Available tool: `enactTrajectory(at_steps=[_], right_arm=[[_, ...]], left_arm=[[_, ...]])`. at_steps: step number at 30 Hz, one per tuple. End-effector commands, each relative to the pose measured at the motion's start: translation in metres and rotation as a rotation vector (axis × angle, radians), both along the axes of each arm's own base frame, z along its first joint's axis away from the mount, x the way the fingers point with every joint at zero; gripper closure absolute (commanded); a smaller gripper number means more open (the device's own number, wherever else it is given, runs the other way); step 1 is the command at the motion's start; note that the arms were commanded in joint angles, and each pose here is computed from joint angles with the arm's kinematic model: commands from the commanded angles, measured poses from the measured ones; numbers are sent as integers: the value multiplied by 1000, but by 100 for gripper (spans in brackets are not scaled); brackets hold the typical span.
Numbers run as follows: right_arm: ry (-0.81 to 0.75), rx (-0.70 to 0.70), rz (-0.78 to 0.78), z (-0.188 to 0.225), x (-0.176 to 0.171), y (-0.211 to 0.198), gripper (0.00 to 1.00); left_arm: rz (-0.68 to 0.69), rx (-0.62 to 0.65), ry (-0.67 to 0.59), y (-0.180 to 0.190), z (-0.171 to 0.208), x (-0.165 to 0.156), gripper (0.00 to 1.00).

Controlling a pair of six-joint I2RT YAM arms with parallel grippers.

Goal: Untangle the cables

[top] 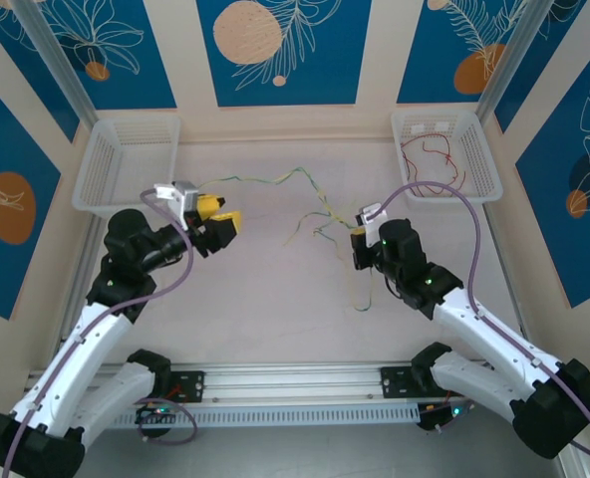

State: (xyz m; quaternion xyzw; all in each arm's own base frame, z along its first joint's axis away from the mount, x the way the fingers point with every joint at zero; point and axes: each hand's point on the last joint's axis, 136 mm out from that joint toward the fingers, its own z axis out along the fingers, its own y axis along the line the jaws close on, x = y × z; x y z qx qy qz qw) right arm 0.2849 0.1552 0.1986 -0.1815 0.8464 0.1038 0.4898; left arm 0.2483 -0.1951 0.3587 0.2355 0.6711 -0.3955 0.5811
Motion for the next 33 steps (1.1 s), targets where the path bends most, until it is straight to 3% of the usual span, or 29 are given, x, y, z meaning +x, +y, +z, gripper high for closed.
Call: enactTrajectory(at_steps=[1, 7, 11, 15, 17, 18, 20, 23, 27, 31, 33], right_arm=[[29, -12, 19, 5, -3, 2, 100], [103, -77, 38, 0, -3, 11, 100], [106, -181, -72, 0, 8, 1, 100], [93, -85, -63, -3, 10, 8, 100], [47, -11, 12, 2, 4, 22, 100], [13, 24, 24, 5, 1, 24, 100], [-9, 79, -74, 10, 4, 6, 100], [25, 183, -138, 19, 5, -13, 100], [-33, 320, -75, 56, -6, -8, 100], [-46, 482, 144, 91, -25, 27, 100], [-8, 504, 273, 95, -32, 52, 100]], left_arm=[[-90, 25, -111, -10, 17, -23, 34], [-104, 105, -184, -16, 24, -35, 31], [28, 92, -200, -3, 26, -24, 29], [89, -32, -173, 2, 17, -12, 39], [168, -8, -93, 7, 0, 7, 36], [242, 24, -42, 14, -12, 19, 29], [354, 90, 34, 27, -30, 38, 28], [271, 241, 134, 9, -60, 49, 26], [62, 312, 229, -30, -94, 46, 26], [-175, 316, 150, -80, -94, 14, 25], [-280, 342, 96, -103, -88, -6, 20]])
